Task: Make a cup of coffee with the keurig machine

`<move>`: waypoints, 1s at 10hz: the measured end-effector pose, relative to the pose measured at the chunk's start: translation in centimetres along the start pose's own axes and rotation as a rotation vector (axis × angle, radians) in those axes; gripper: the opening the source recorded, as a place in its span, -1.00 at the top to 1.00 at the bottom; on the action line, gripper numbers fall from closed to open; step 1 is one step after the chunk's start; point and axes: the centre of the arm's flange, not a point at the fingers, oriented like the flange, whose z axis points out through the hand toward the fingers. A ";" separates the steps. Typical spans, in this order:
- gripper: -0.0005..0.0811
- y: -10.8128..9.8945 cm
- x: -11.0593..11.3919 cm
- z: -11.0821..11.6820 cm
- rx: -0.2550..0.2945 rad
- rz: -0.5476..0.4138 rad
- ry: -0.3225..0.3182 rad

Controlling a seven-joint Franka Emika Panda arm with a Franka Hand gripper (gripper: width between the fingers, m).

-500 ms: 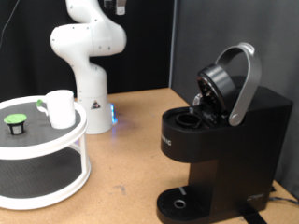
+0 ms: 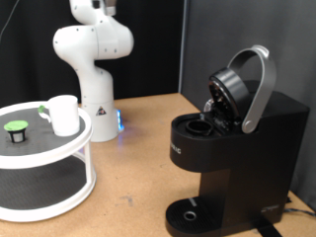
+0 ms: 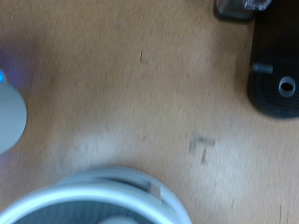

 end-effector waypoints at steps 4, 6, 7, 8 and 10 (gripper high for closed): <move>-0.98 1.6 -3.6 -0.3 -0.021 0.055 -0.009; -0.98 1.7 -4.0 -0.2 -0.018 0.040 -0.023; -0.98 2.2 -4.8 -0.1 -0.023 0.027 -0.035; -0.98 2.8 -6.1 0.0 -0.022 0.022 -0.037; -0.98 4.2 -9.2 0.2 -0.009 0.029 -0.014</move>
